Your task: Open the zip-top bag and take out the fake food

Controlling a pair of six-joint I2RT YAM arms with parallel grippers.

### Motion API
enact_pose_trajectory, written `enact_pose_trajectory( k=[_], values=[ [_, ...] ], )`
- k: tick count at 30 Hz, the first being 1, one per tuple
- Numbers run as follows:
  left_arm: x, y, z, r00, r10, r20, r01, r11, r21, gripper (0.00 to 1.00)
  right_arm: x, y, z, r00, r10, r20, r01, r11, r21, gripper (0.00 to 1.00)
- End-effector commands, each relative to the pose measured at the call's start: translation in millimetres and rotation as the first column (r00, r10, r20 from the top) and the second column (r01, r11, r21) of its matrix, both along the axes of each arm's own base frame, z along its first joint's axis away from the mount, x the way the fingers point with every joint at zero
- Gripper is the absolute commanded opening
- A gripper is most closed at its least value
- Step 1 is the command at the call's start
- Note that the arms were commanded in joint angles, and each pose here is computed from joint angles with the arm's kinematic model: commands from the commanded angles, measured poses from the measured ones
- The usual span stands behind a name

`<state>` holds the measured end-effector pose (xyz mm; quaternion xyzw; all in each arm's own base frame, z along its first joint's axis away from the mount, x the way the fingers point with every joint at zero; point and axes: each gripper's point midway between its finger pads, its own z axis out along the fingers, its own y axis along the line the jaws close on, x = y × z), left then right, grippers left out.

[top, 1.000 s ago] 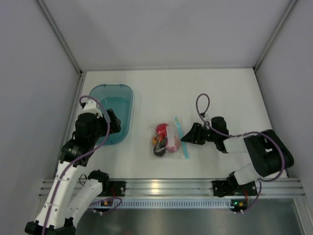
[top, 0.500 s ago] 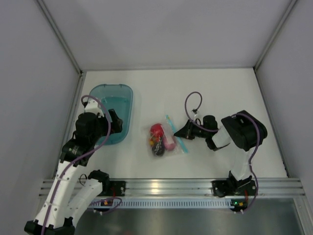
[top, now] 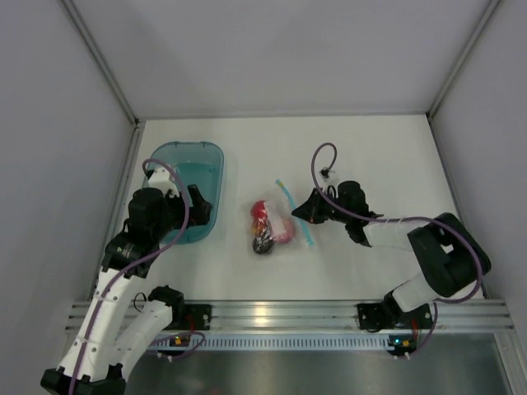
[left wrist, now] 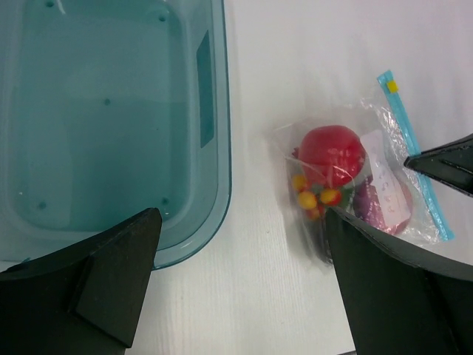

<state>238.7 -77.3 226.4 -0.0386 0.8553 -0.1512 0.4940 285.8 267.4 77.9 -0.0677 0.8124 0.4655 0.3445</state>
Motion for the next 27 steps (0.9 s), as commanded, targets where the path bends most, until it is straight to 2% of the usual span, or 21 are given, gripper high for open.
enact_pose_trajectory(
  k=[1, 7, 8, 11, 12, 14, 15, 16, 17, 20, 22, 23, 27],
  values=[
    [2, -15, 19, 0.993, -0.084, 0.081, 0.086, 0.996, -0.027, 0.99, 3, -4, 20, 0.994, -0.003, 0.109, 0.026, 0.977, -0.212, 0.0],
    [1, -32, 40, 0.981, -0.153, 0.121, 0.164, 0.982, -0.089, 0.99, -4, -6, 84, 0.975, 0.014, 0.223, 0.061, 0.943, -0.328, 0.0],
    [-2, -40, 45, 0.975, -0.184, 0.125, 0.2, 0.972, -0.123, 0.99, -13, -10, 87, 0.975, 0.029, 0.22, 0.055, 0.928, -0.368, 0.0],
    [1, -58, 64, 0.957, -0.23, 0.178, 0.265, 0.941, -0.212, 0.99, -23, -10, 118, 0.965, 0.056, 0.256, 0.048, 0.923, -0.383, 0.0],
    [0, -71, 76, 0.934, -0.281, 0.221, 0.333, 0.909, -0.25, 0.99, -26, -6, 136, 0.957, 0.07, 0.28, 0.04, 0.928, -0.37, 0.0],
    [1, -91, 77, 0.915, -0.337, 0.221, 0.397, 0.848, -0.35, 0.99, -38, -9, 148, 0.953, 0.1, 0.285, 0.024, 0.916, -0.4, 0.0],
    [-8, -105, 79, 0.878, -0.418, 0.234, 0.479, 0.786, -0.391, 0.99, -40, -9, 162, 0.946, 0.103, 0.306, 0.029, 0.917, -0.398, 0.0],
    [-1, -115, 93, 0.851, -0.429, 0.303, 0.524, 0.742, -0.418, 0.99, -42, -11, 168, 0.942, 0.104, 0.318, 0.037, 0.912, -0.408, 0.0],
    [-3, -123, 85, 0.835, -0.46, 0.303, 0.551, 0.713, -0.434, 0.99, -48, -10, 175, 0.934, 0.125, 0.334, 0.027, 0.909, -0.416, 0.0],
    [-6, -145, 104, 0.741, -0.511, 0.436, 0.666, 0.639, -0.384, 0.99, -61, -17, 187, 0.928, 0.159, 0.338, 0.013, 0.891, -0.454, 0.0],
    [-6, -156, 104, 0.701, -0.525, 0.483, 0.701, 0.632, -0.33, 0.99, -70, -22, 193, 0.925, 0.178, 0.335, 0.0, 0.882, -0.471, 0.0],
    [-14, -167, 111, 0.652, -0.544, 0.528, 0.741, 0.604, -0.293, 0.99, -75, -23, 198, 0.917, 0.198, 0.346, -0.013, 0.882, -0.472, 0.0],
    [-23, -190, 112, 0.528, -0.601, 0.6, 0.816, 0.554, -0.164, 0.99, -103, -19, 213, 0.877, 0.313, 0.364, -0.133, 0.887, -0.443, 0.0]
  ],
)
